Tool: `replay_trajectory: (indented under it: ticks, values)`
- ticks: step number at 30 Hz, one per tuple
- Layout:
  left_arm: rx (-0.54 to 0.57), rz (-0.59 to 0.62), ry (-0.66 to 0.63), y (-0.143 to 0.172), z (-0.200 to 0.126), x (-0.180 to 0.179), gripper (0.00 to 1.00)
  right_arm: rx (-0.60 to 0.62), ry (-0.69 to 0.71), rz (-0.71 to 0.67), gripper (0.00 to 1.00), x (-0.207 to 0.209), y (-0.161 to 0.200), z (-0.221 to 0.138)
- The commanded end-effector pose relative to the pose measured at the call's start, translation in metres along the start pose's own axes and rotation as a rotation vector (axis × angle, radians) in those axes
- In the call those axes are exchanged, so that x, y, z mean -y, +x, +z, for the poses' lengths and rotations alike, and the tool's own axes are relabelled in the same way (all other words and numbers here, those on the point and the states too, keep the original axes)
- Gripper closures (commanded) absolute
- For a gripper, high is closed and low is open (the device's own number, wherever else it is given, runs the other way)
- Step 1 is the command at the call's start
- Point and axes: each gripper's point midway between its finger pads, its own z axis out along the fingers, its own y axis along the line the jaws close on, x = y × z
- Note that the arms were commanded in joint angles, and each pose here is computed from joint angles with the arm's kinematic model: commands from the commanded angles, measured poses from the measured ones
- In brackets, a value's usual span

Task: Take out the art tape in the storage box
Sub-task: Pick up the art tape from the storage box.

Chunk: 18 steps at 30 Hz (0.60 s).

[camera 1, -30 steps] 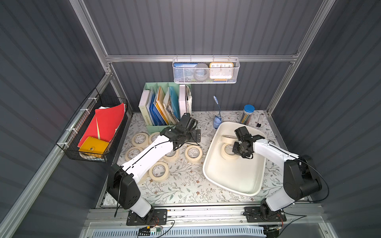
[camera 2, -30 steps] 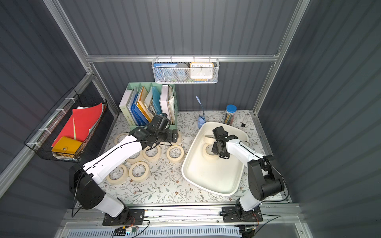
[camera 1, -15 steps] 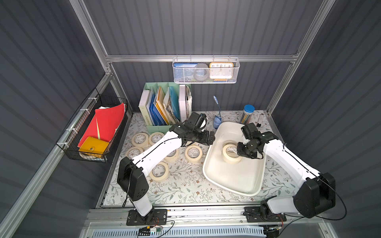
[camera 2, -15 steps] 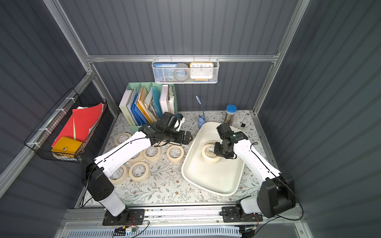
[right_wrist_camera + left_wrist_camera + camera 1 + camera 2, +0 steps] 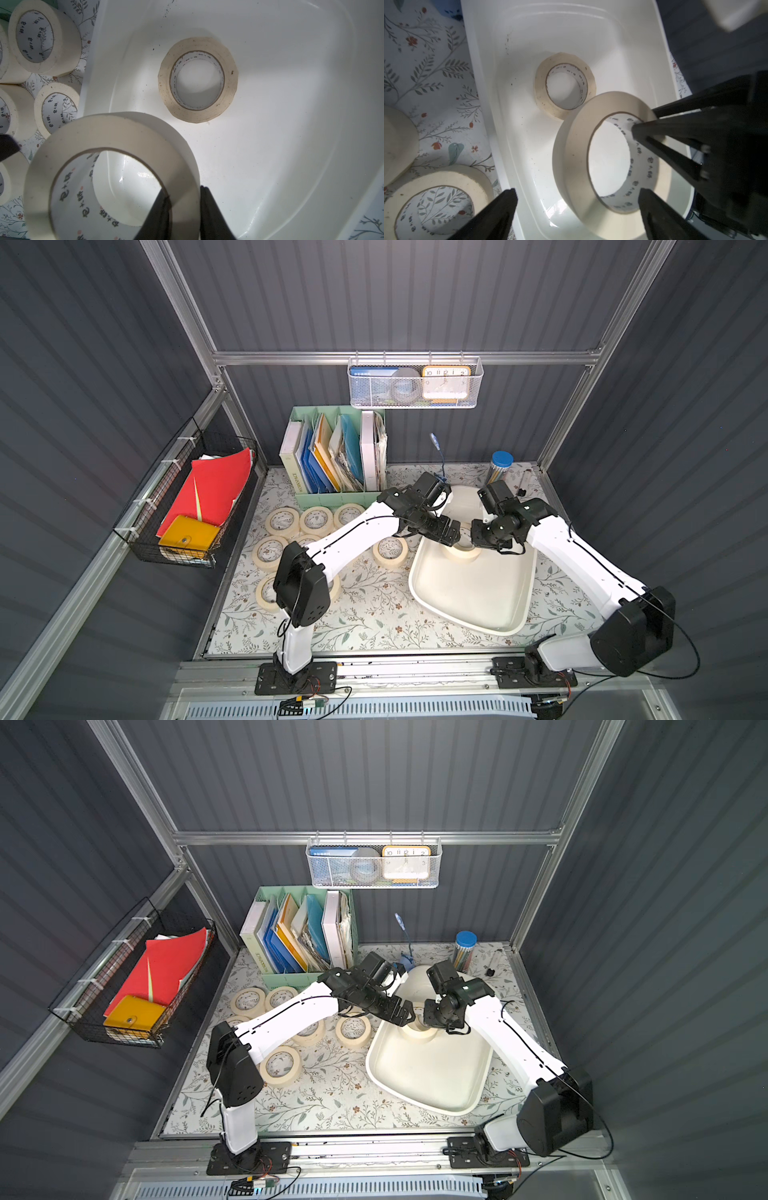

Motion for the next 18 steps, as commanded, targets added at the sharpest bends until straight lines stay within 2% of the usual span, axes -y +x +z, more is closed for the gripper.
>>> replay_trajectory:
  ticks: [1,4,6,10,13,14,18]
  values:
    - [-0.042,0.012,0.016,0.006,0.011,-0.002,0.06,0.044,-0.015,-0.005,1.0,-0.005,-0.009,-0.013]
    - [-0.041,0.012,0.025,0.004,0.019,-0.002,0.11,0.043,-0.026,-0.006,1.0,-0.006,-0.004,-0.016]
    - [-0.041,0.009,0.031,0.001,0.023,-0.001,0.2,0.043,-0.038,-0.002,1.0,-0.007,0.001,-0.018]
    - [-0.034,0.013,0.023,-0.006,0.028,-0.002,0.68,0.046,-0.041,0.005,1.0,-0.005,0.005,-0.02]
    - [-0.029,0.012,0.022,-0.007,0.03,-0.002,0.95,0.042,-0.046,0.0,1.0,-0.007,0.007,-0.019]
    - [-0.029,0.01,0.02,-0.007,0.03,-0.003,0.99,0.042,-0.047,-0.001,1.0,-0.007,0.006,-0.019]
    - [-0.028,0.0,0.02,-0.006,0.028,-0.003,1.0,0.056,-0.059,-0.001,1.0,-0.01,0.003,-0.021]
